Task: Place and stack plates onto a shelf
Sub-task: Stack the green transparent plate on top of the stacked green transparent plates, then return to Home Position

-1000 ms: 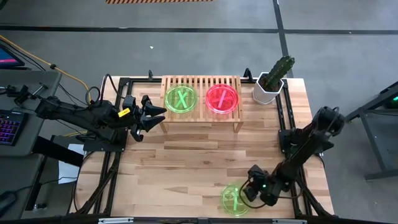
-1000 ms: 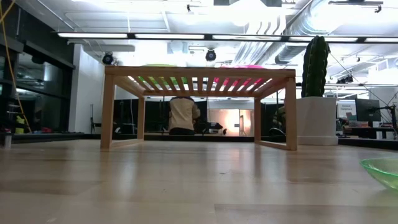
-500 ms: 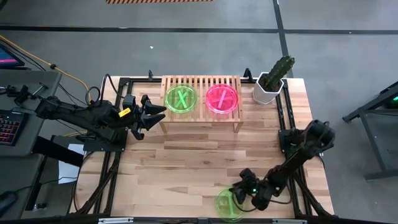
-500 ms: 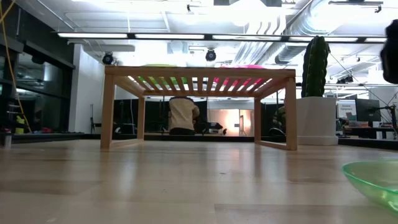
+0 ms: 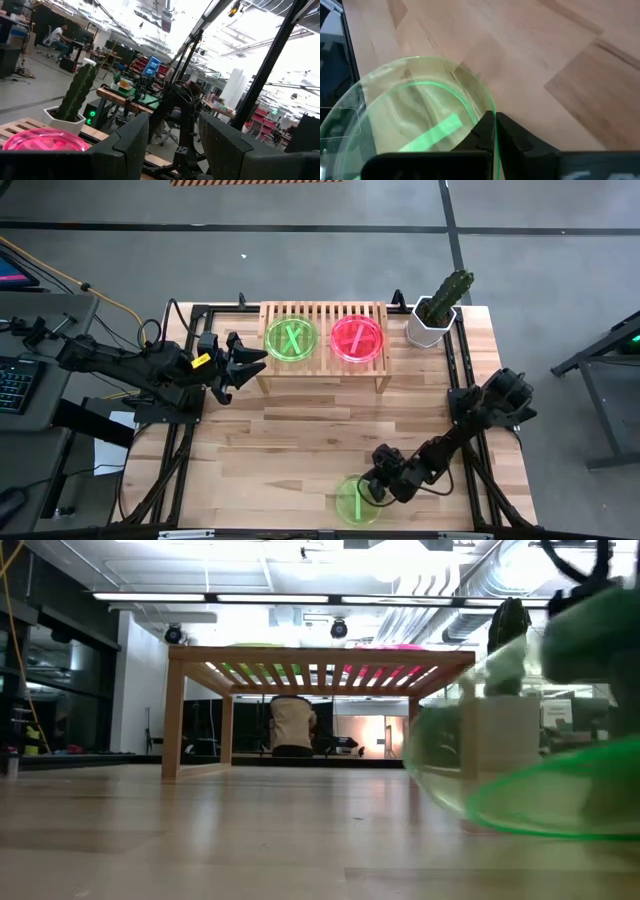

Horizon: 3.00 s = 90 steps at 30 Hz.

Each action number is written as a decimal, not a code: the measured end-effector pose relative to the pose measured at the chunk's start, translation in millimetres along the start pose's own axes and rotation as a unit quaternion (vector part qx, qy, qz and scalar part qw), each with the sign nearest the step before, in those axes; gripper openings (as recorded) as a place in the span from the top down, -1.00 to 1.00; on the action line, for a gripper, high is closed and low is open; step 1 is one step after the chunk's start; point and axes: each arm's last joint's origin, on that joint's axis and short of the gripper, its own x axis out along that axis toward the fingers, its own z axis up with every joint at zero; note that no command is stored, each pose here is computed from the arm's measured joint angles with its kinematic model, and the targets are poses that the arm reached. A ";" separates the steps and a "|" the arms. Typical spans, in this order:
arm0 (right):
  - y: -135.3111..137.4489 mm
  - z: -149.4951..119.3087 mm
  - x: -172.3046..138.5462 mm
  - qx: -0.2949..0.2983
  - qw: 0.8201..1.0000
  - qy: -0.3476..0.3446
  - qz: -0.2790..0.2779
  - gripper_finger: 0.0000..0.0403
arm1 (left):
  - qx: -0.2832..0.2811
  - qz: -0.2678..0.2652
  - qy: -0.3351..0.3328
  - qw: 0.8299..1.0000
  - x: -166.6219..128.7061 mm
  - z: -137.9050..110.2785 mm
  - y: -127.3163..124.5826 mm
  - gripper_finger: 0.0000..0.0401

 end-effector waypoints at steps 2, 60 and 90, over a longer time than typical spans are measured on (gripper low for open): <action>1.2 6.5 -2.5 -0.003 1.000 0.004 0.006 0.97 | 0.000 0.000 0.000 1.000 0.0 0.0 0.0 0.19; -16.6 421.4 -91.5 0.060 0.960 -0.271 -0.028 1.00 | 0.021 -0.079 -0.128 0.988 -19.2 36.7 -8.2 0.19; -19.3 424.6 -77.9 0.094 0.963 -0.247 -0.044 0.03 | 0.023 -0.084 -0.123 0.989 -19.0 35.9 -8.4 0.19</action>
